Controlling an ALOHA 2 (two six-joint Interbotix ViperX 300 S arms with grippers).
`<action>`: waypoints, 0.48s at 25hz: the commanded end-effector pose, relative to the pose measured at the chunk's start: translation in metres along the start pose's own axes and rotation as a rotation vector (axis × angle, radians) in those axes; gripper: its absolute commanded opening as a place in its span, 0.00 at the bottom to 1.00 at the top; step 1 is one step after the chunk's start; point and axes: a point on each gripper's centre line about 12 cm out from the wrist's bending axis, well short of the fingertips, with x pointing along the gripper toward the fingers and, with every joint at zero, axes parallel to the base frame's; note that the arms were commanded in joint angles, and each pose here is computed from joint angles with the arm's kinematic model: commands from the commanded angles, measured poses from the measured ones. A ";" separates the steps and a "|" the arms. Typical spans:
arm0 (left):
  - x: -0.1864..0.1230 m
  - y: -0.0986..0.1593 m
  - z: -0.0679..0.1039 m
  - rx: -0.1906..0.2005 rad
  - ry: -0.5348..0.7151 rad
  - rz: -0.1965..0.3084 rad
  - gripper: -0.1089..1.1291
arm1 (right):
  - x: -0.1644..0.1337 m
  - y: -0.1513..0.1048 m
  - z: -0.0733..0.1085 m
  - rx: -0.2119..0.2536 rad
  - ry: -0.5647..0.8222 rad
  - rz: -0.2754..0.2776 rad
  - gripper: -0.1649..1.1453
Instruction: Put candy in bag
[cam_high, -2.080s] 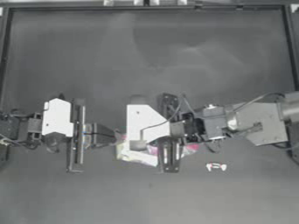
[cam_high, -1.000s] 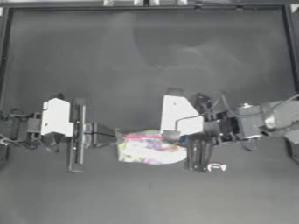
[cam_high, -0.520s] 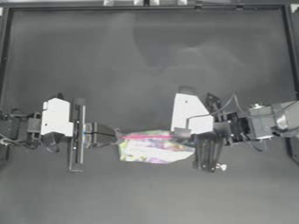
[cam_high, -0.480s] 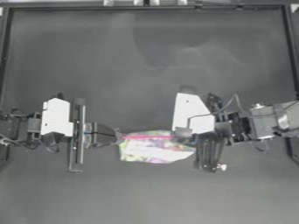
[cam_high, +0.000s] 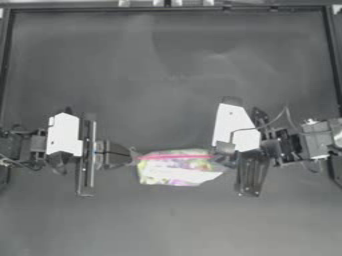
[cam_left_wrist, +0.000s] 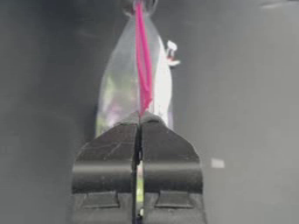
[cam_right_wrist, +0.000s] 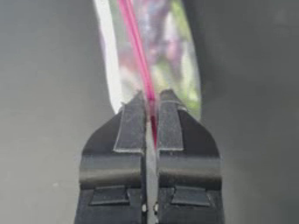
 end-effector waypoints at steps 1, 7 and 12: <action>-0.006 -0.001 0.007 -0.005 -0.026 -0.005 0.16 | -0.009 -0.003 -0.008 0.024 -0.006 0.000 0.20; -0.007 -0.001 0.006 -0.007 -0.021 -0.004 0.16 | -0.012 -0.004 -0.018 0.040 -0.001 0.003 0.20; -0.007 0.000 0.003 -0.009 -0.012 -0.003 0.16 | -0.012 -0.004 -0.025 0.050 0.007 0.002 0.20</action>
